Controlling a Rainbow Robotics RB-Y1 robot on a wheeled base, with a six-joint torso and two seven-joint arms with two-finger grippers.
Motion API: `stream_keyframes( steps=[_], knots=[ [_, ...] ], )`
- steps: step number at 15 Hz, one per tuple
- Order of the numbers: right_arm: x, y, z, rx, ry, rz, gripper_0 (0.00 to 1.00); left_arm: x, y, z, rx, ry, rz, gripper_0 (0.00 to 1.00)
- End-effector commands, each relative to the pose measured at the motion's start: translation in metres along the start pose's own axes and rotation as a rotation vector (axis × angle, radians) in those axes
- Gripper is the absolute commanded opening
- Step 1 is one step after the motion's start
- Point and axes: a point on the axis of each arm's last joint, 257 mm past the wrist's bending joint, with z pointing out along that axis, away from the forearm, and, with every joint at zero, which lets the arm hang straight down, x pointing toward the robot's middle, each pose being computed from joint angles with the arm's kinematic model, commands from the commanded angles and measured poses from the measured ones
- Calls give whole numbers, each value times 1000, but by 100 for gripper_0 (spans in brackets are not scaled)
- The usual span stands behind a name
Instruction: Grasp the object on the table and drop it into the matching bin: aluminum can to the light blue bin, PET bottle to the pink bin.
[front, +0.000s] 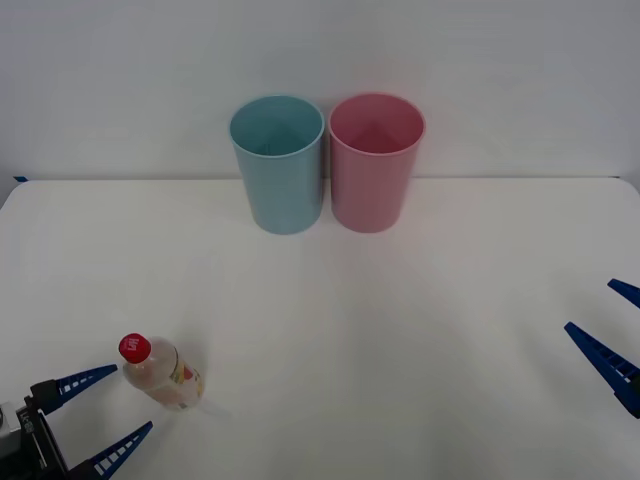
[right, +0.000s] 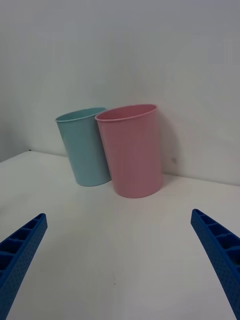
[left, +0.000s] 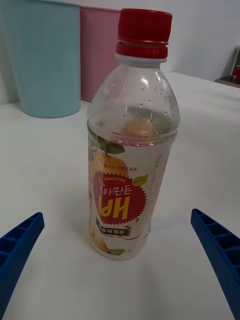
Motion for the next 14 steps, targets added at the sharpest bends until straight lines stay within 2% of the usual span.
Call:
stream_keyframes(
  steps=[1, 14],
  knots=[
    [0, 0, 0, 0, 0, 0, 100, -2, -6, 15, 0, -29, -5, 100],
    [0, 0, 0, 0, 0, 0, 100, -9, -19, 69, -19, -110, -10, 100]
  ],
)
